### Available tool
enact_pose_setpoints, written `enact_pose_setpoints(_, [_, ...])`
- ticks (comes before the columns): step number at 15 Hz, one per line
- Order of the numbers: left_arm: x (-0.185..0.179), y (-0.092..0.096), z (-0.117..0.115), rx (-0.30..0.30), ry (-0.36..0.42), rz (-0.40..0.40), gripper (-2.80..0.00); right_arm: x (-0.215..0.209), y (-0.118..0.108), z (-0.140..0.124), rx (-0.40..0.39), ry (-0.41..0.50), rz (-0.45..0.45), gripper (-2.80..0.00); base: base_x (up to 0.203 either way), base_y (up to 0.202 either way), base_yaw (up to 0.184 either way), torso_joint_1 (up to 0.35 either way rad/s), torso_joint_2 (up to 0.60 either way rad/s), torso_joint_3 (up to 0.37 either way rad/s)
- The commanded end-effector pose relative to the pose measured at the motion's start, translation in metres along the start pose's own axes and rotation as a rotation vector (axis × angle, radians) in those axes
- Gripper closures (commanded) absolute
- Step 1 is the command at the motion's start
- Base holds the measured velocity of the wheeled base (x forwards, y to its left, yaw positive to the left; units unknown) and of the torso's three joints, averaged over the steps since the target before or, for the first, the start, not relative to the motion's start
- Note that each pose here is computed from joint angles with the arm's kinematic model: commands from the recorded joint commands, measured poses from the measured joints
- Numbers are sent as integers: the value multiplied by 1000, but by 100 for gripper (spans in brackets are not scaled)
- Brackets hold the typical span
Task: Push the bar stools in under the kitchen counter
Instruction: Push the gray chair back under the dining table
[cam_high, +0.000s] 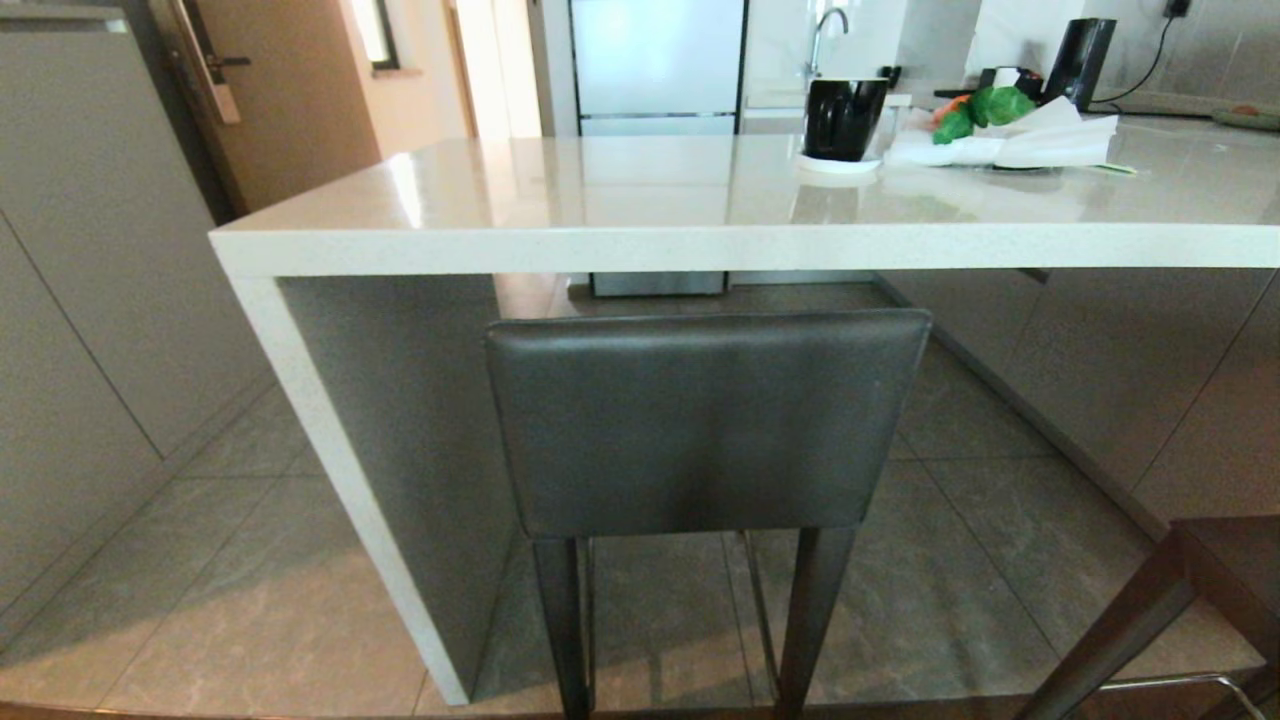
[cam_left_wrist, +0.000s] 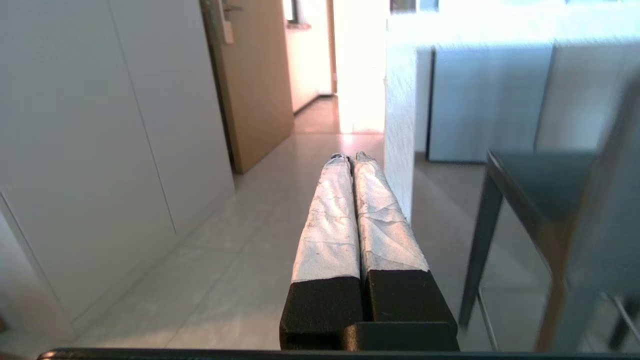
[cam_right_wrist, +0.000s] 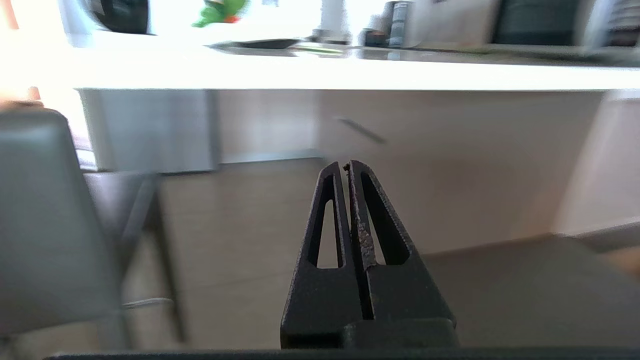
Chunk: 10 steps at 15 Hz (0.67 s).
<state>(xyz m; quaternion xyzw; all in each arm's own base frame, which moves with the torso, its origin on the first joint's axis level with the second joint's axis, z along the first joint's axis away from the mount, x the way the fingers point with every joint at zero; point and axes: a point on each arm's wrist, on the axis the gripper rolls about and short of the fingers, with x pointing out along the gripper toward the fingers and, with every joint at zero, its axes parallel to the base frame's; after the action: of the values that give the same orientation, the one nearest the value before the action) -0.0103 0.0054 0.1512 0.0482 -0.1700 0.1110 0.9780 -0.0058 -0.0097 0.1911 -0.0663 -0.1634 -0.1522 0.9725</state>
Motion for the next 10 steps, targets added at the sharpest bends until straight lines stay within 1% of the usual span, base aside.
enact_pose_setpoints(1, [-34,5,-11,4,-31,-2,0,-11,-6,10,-18,-49,-52,0,0,0,0,0,0,0])
enact_pose_setpoints(3, [-34,2,-25,42,86,-40,0,-15,-5,16,-71,-34,-133,0,0,0,0,0,0,0])
enact_pose_setpoints(4, [-34,1,-29,45,100,-45,0,-18,-5,16,-81,-41,-138,0,0,0,0,0,0,0])
enact_pose_setpoints(5, [-33,0,-36,50,123,-49,0,-25,-6,12,-72,-59,-122,0,0,0,0,0,0,0])
enact_pose_setpoints(6, [-33,-1,-45,55,153,-54,0,-35,-7,3,-64,-75,-101,0,0,0,0,0,0,0])
enact_pose_setpoints(7, [-33,-1,-50,40,172,-52,0,-46,-8,-9,-60,-89,-70,0,0,0,0,0,0,0])
enact_pose_setpoints(8, [-34,-2,-50,10,177,-56,0,-53,-7,-21,-49,-95,-33,0,0,0,0,0,0,0])
enact_pose_setpoints(9, [-34,-2,-50,-7,179,-81,0,-54,-4,-37,-14,-69,23,0,0,0,0,0,0,0])
enact_pose_setpoints(10, [-34,-3,-51,-15,186,-128,0,-52,2,-57,-1,-2,105,0,0,0,0,0,0,0])
